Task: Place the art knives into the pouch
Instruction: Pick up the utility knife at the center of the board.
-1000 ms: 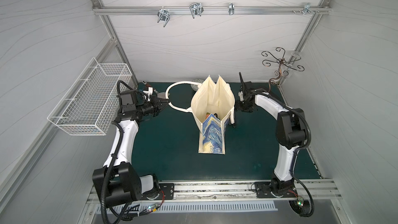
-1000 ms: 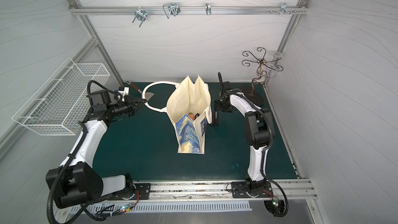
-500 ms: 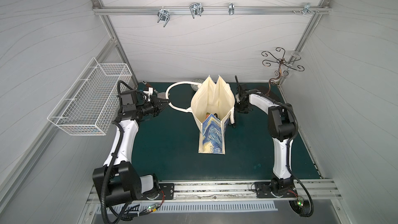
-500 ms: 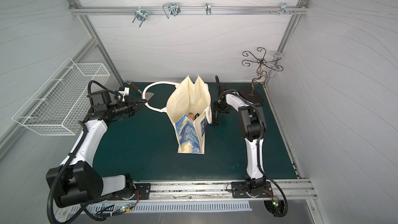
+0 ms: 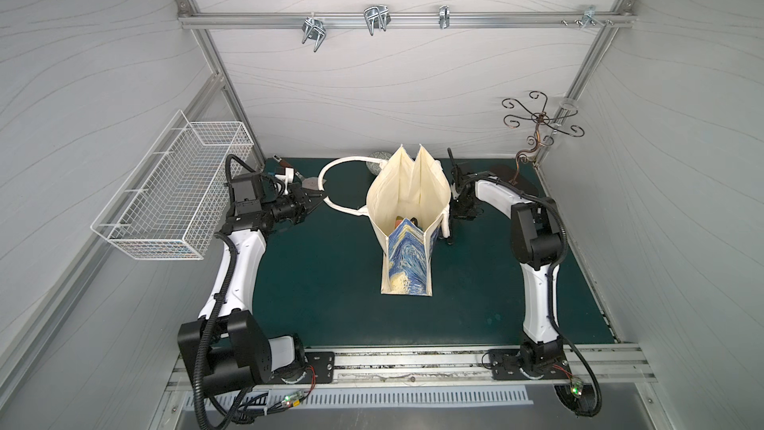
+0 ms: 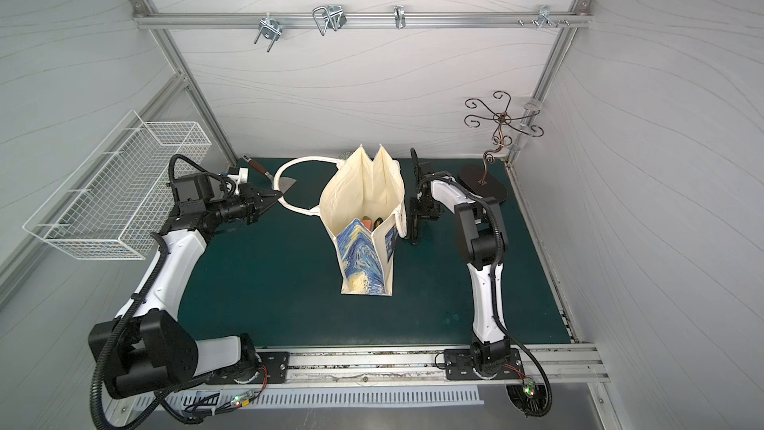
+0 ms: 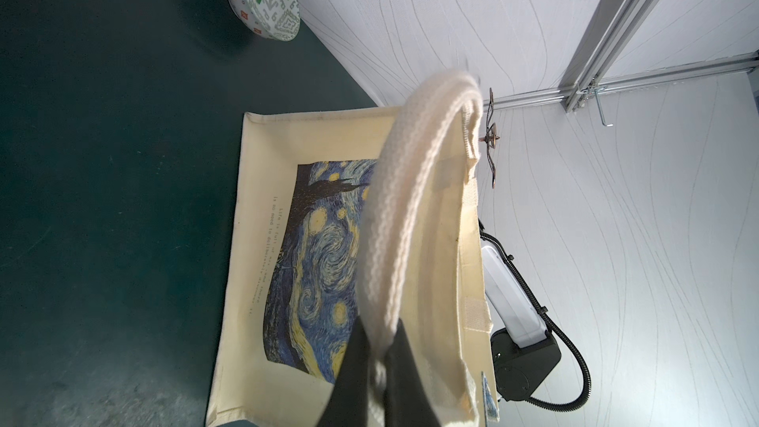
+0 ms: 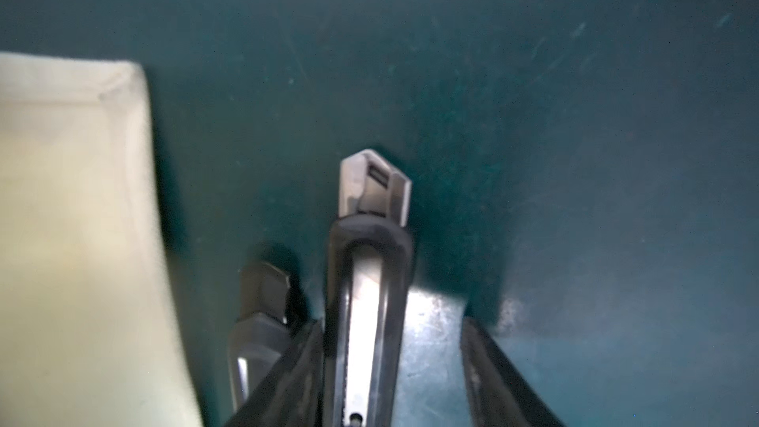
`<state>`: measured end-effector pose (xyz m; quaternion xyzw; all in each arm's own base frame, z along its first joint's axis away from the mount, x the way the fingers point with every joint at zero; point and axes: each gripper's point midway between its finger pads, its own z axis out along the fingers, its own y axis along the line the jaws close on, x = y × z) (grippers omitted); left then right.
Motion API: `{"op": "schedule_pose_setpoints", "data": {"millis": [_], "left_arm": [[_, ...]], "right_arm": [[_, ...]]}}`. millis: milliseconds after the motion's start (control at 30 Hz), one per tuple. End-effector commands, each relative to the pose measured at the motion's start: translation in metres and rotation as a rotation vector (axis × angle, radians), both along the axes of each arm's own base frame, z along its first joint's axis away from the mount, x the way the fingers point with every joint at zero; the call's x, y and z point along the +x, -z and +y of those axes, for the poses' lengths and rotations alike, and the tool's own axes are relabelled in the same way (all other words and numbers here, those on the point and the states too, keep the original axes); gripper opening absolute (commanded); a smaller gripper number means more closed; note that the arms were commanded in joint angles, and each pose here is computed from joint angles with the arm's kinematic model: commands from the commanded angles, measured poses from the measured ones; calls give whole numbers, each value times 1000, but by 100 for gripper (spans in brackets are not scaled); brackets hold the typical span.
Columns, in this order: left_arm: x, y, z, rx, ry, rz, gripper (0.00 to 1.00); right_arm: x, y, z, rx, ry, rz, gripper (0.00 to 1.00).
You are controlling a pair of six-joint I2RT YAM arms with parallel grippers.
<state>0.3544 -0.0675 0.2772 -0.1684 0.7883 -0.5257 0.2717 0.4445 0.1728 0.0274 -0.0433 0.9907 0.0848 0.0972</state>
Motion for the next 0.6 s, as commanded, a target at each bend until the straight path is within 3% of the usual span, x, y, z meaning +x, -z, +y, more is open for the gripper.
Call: {"op": "schedule_pose_setpoints", "data": {"millis": [0, 233, 567], "left_arm": [[1, -9, -3, 10, 28, -54, 0], [1, -8, -3, 6, 28, -54, 0], [0, -8, -3, 3, 30, -54, 0]], "right_arm": [[-16, 9, -8, -48, -15, 57, 46], [-25, 12, -14, -111, -28, 69, 33], [-37, 21, -12, -197, -66, 88, 34]]}}
